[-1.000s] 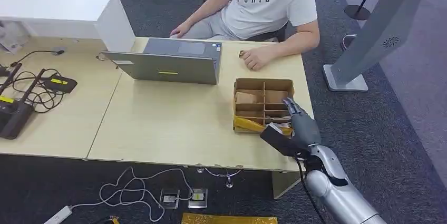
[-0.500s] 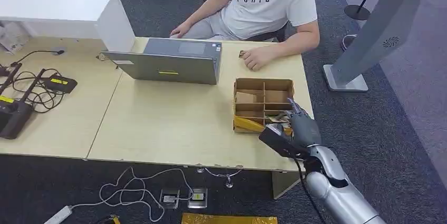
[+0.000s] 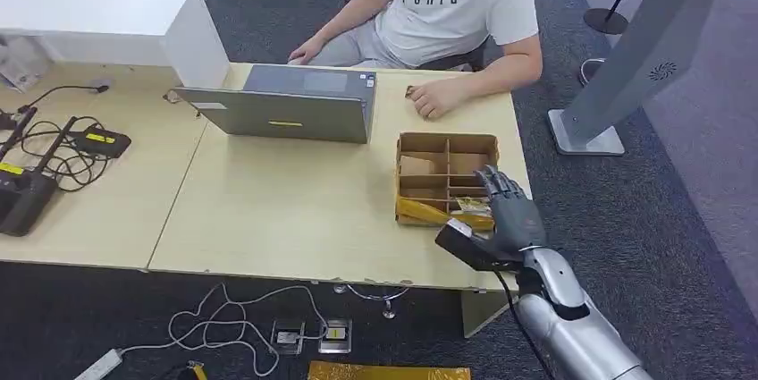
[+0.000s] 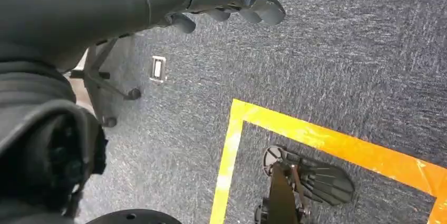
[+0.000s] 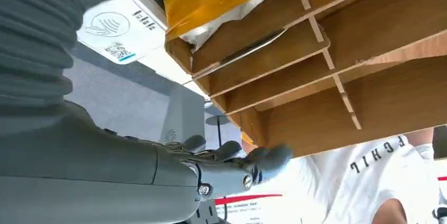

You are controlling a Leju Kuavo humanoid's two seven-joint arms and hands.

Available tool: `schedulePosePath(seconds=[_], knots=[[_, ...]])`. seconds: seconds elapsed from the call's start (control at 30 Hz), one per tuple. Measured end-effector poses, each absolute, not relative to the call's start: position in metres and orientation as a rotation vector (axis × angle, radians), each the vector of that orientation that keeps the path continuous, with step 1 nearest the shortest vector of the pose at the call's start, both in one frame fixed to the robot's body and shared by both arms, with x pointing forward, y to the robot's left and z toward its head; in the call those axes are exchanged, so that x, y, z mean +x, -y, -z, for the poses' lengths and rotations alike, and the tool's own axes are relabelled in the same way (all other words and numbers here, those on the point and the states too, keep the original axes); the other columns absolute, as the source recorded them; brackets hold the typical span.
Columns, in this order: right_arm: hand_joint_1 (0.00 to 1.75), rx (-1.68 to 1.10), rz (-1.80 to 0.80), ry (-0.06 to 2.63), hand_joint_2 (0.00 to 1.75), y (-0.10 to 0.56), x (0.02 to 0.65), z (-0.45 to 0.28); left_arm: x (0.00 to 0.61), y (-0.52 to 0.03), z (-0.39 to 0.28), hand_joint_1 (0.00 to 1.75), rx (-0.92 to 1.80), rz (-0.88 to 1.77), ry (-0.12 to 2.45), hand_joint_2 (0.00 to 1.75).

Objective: Pass the card to the sensor for recognition and then transmit it.

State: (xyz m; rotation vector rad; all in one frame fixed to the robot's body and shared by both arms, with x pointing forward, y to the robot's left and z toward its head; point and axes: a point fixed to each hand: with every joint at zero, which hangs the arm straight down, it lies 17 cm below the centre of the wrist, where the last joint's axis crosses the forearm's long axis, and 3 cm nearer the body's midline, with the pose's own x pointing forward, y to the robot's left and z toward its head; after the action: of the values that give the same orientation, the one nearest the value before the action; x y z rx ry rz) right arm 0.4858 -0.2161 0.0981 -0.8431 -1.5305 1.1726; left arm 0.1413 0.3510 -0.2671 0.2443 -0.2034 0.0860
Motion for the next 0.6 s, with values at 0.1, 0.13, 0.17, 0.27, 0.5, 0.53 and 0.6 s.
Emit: schedulePosePath(seconds=[0.1, 0.13, 0.17, 0.27, 0.5, 0.53, 0.6], knots=[[0.00, -0.838, -1.168, 1.533, 1.75, 0.2175, 0.4868, -0.0979, 0.1421, -0.3508, 0.2670, 0.00, 0.244, -0.086, 0.209, 0.00], [0.00, -0.836, -1.168, 1.537, 1.75, 0.2175, 0.4870, -0.0982, 0.1421, -0.3508, 0.2670, 0.00, 0.244, -0.086, 0.209, 0.00], [0.00, -0.831, -1.166, 1.540, 1.75, 0.2173, 0.4872, -0.0981, 0.1421, -0.3509, 0.2669, 0.00, 0.244, -0.086, 0.209, 0.00], [0.00, -0.826, -1.162, 1.540, 1.75, 0.2182, 0.4878, -0.0973, 0.1420, -0.3510, 0.2670, 0.00, 0.245, -0.086, 0.209, 0.00], [0.00, -0.815, -1.154, 1.550, 1.75, 0.2191, 0.4903, -0.0980, 0.1420, -0.3509, 0.2670, 0.00, 0.246, -0.086, 0.209, 0.00], [0.00, -0.814, -1.155, 1.551, 1.75, 0.2190, 0.4906, -0.0980, 0.1419, -0.3509, 0.2670, 0.00, 0.246, -0.086, 0.209, 0.00], [0.00, -0.823, -1.157, 1.555, 1.75, 0.2190, 0.4913, -0.0988, 0.1419, -0.3510, 0.2670, 0.00, 0.246, -0.086, 0.209, 0.00]])
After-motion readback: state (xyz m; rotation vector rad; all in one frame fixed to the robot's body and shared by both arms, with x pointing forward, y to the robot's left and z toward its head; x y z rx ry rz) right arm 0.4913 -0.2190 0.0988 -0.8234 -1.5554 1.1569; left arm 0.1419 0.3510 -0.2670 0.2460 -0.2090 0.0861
